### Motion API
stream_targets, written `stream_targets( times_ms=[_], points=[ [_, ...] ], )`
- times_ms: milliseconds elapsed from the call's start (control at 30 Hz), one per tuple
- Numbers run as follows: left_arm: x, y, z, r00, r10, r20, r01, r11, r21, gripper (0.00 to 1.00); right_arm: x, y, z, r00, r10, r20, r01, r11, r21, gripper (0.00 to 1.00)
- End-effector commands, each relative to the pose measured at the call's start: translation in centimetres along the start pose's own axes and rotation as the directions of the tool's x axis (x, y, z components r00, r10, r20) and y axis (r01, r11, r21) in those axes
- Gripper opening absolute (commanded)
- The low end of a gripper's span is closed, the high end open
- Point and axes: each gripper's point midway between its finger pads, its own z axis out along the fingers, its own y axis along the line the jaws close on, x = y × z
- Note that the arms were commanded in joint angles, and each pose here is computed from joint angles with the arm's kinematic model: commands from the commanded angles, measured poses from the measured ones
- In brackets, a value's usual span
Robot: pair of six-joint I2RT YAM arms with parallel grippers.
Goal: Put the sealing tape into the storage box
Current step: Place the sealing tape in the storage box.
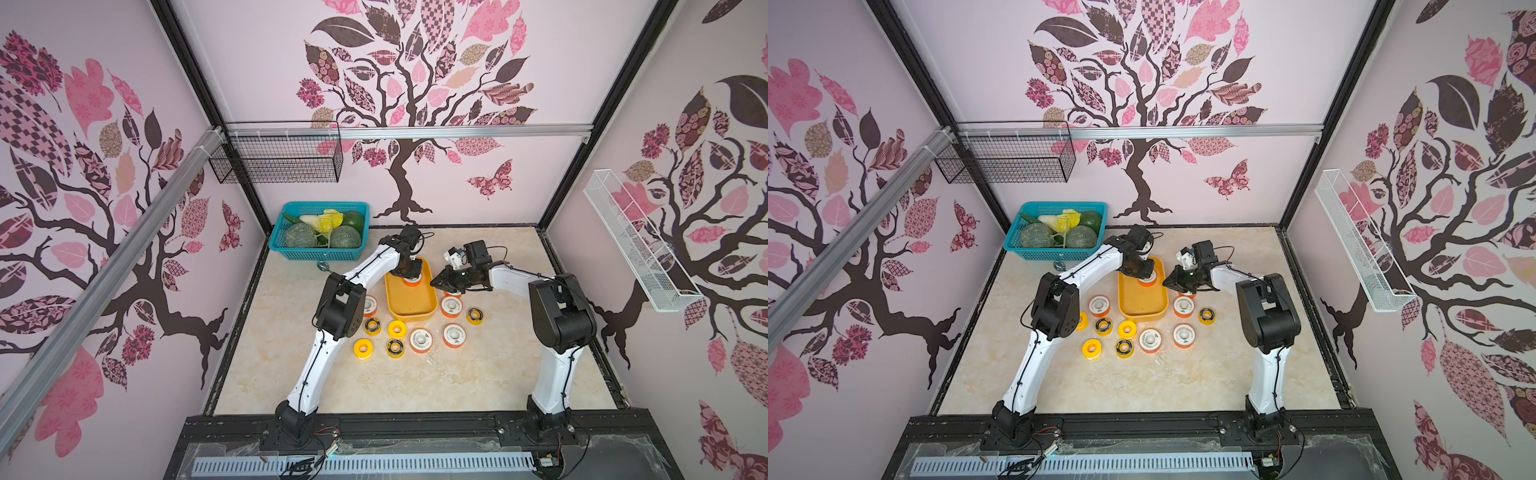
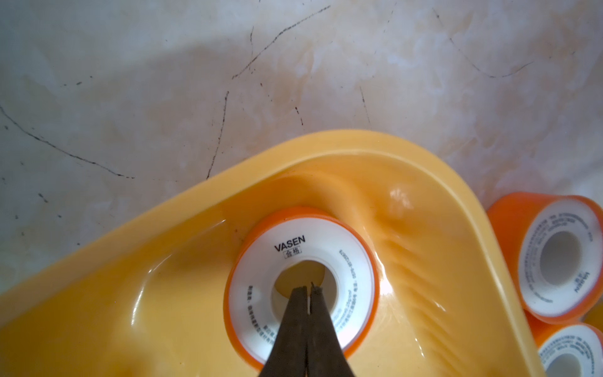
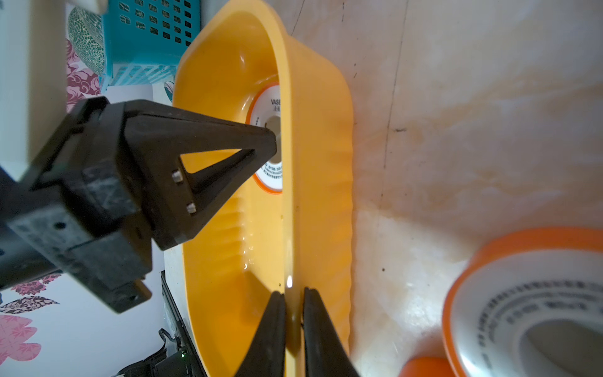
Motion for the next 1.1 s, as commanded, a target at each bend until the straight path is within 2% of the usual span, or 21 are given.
stream_targets(
  times_ms=[0,733,867,1067],
  points=[
    [-0.1,-0.5,0.8,1.0,-0.001,-0.001,0.001,1.0,0.015,0.06,0.5,0.6,-0.2,1.0,0.002,-0.009,-0.002,1.0,0.012,0.16],
    [-1.9,-1.3,2.5,0.994,-0.105,0.022,0.099,0.98,0.174,0.09,0.5,0.8,-0.4,1.0,0.004,-0.009,-0.004,1.0,0.008,0.16],
    [-2.3,-0.9,1.2,0.994,-0.099,0.038,0.092,0.983,0.159,0.09,0.1,1.2,-1.0,1.0,-0.011,0.012,0.011,1.0,0.017,0.19],
    [-3.4,-1.2,-2.3,0.993,-0.076,0.093,0.061,0.986,0.155,0.23,-0.7,2.3,-2.3,0.998,-0.042,0.049,0.04,0.999,0.035,0.26]
  ],
)
